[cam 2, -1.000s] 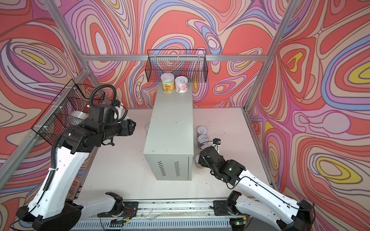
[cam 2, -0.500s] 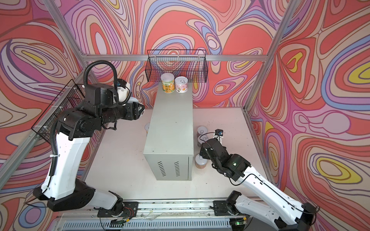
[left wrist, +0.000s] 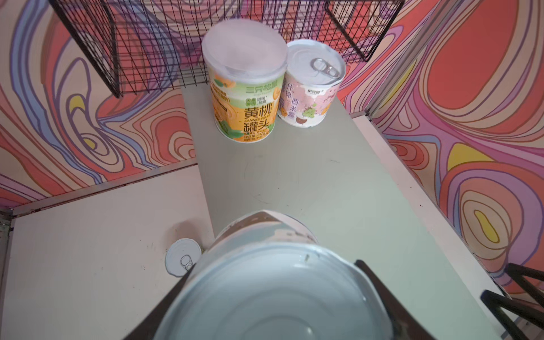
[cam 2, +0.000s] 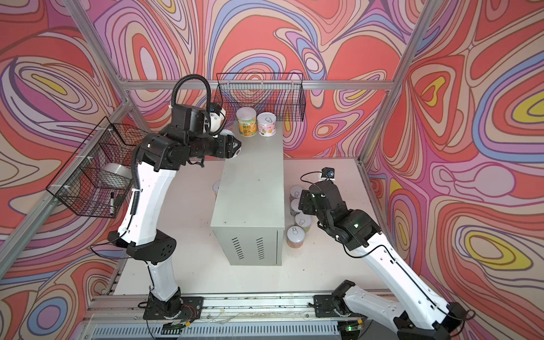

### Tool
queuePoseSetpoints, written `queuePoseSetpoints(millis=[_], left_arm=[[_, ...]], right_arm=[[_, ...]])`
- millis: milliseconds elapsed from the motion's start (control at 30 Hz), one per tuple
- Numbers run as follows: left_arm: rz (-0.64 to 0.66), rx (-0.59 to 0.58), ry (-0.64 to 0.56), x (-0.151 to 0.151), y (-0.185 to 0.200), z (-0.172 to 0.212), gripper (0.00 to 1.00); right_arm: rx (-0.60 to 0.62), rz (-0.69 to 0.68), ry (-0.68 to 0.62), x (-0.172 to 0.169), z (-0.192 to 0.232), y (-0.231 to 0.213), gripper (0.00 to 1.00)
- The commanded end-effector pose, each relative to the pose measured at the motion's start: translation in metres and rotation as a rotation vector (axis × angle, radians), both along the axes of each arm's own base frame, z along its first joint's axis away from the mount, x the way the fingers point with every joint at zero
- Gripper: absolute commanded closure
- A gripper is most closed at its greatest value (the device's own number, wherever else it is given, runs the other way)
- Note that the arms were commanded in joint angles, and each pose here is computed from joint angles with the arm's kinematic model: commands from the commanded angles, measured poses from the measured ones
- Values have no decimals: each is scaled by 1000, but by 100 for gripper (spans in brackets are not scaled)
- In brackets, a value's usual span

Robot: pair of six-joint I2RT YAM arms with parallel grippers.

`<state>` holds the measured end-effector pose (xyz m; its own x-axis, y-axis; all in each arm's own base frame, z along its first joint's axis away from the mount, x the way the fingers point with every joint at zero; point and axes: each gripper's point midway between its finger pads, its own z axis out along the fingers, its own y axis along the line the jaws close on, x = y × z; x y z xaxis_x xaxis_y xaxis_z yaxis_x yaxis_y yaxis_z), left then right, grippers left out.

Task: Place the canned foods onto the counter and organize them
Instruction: 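Lift the white brown-dotted can with left gripper toward box top while right rises, then lower the brown-dotted can onto the box top before the tall cans, release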

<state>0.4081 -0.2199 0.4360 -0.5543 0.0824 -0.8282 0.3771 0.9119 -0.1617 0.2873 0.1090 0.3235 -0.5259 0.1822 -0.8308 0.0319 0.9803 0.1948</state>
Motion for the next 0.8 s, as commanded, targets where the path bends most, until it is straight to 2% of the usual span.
queuePoseSetpoints(millis=[0, 300, 367, 400, 467, 567, 767], left_arm=[[-17, -69, -75, 4, -9, 24, 100], [-1, -88, -52, 16, -17, 14, 100], [1, -88, -50, 18, -18, 12, 85], [1, -91, -49, 18, -19, 12, 81], [-3, -96, -42, 19, -20, 10, 64], [-2, -92, -30, 21, -21, 5, 54], [-9, -110, -14, 25, -28, -1, 44]], right_arm=[[-17, 51, -31, 4, 22, 6, 18], [3, 99, -107, 18, 50, 22, 17], [10, 112, -113, 22, 51, 27, 17], [11, 117, -115, 23, 51, 29, 17], [21, 133, -118, 26, 51, 35, 17], [23, 142, -121, 30, 51, 39, 17], [41, 165, -131, 35, 53, 47, 17]])
